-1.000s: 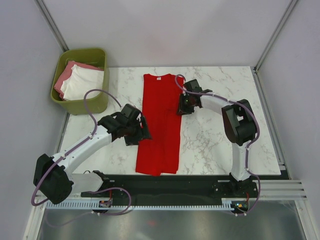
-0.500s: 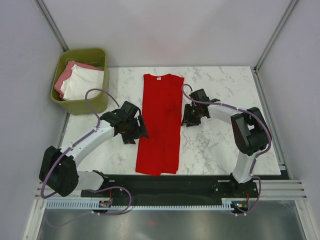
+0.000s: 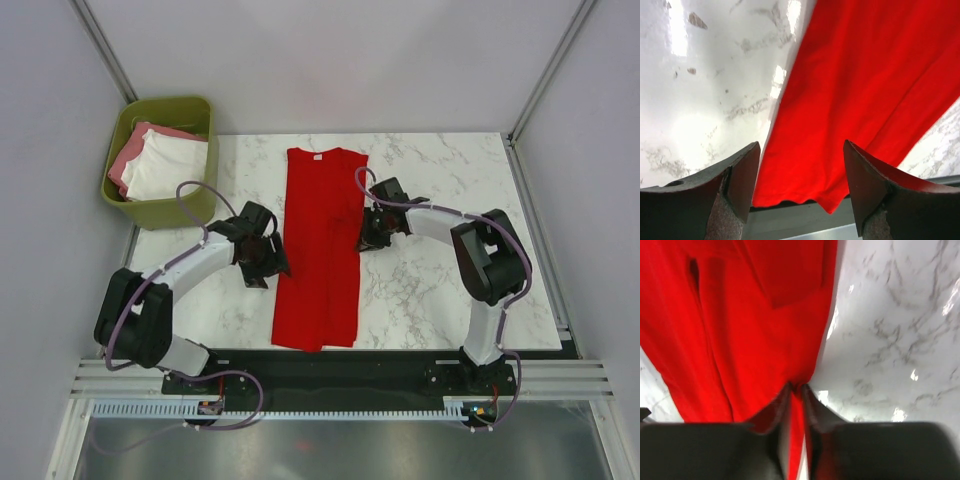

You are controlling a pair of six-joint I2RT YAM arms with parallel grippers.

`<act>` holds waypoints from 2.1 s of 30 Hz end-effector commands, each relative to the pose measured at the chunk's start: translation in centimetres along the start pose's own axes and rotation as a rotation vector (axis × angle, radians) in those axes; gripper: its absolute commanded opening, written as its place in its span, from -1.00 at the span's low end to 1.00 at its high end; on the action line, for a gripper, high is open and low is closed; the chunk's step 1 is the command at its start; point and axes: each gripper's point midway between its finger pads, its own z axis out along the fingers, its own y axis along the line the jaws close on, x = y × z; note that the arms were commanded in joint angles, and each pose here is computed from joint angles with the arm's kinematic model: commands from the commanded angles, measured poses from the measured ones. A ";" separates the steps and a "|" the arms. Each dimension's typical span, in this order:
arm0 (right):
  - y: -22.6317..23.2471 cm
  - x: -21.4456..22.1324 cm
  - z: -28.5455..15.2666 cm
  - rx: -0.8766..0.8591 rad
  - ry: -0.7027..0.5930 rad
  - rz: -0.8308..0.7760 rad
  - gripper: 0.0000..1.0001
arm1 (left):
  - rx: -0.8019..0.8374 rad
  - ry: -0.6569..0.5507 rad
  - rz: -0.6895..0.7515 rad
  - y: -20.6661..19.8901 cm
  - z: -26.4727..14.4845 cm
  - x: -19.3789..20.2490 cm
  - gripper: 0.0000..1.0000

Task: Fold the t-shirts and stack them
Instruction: Fold the tshirt

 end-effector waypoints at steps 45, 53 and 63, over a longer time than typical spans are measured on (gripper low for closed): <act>-5.4 3.0 -5.3 0.118 0.019 0.030 0.08 | 0.158 0.033 -0.057 -2.1 2.7 -1.9 0.19; -2.2 11.0 -6.5 0.058 0.059 0.019 0.07 | 0.171 0.058 -0.097 -0.3 1.6 4.0 0.22; 0.9 11.6 -5.9 0.012 0.031 0.043 0.06 | 0.158 0.055 -0.086 0.8 1.7 4.6 0.22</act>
